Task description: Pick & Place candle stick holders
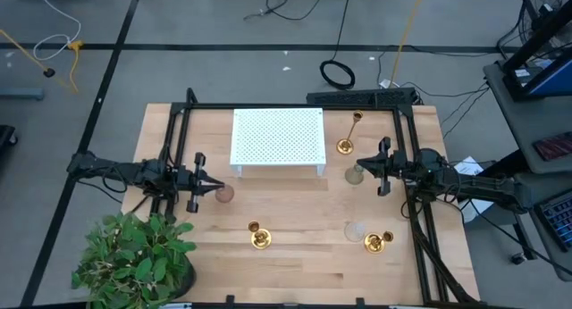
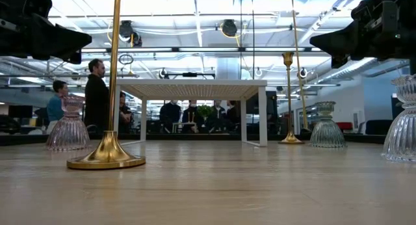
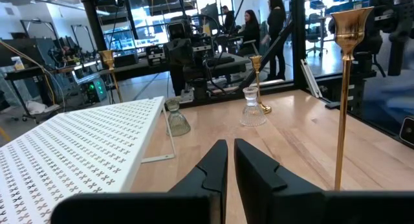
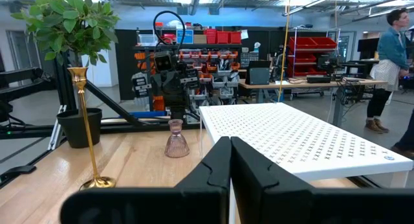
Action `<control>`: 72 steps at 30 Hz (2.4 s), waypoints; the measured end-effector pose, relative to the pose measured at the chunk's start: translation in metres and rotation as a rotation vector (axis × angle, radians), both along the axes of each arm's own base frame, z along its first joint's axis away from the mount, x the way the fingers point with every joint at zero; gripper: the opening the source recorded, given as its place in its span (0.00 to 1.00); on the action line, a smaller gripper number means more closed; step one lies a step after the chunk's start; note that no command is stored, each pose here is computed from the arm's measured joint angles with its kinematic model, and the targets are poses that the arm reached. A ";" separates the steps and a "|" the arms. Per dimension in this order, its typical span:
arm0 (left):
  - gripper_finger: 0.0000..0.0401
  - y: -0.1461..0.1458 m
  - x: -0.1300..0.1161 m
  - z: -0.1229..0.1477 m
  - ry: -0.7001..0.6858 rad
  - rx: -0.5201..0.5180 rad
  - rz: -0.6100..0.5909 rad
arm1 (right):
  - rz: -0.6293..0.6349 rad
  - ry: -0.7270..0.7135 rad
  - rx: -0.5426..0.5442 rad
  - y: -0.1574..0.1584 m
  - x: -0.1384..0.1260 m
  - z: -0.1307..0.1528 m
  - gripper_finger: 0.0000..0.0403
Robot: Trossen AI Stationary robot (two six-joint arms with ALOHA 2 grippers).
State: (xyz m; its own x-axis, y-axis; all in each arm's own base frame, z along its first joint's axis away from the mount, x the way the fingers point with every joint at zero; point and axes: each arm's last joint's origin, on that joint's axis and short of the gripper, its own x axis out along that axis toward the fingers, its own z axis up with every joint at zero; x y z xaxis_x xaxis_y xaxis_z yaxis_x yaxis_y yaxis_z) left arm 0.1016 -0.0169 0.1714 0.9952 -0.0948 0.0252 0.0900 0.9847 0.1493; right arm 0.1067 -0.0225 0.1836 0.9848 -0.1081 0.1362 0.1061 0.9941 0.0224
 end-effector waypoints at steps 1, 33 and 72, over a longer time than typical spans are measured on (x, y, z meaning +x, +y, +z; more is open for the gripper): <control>0.09 0.000 0.000 0.000 0.000 0.000 0.000 | 0.000 0.000 0.000 0.000 0.000 0.000 0.00; 0.09 0.000 0.000 0.000 0.000 0.000 0.000 | 0.000 0.000 0.000 0.000 0.000 0.000 0.00; 0.09 0.004 -0.001 0.013 -0.133 -0.034 0.142 | -0.203 -0.055 0.057 -0.009 0.009 0.004 0.29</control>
State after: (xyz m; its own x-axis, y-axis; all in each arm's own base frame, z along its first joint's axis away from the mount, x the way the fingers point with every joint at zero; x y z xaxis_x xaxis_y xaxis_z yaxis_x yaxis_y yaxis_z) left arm 0.1004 -0.0125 0.1845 0.9862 0.0493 0.1583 -0.0683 0.9908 0.1169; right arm 0.1157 -0.0310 0.1877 0.9332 -0.3126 0.1774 0.3012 0.9494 0.0888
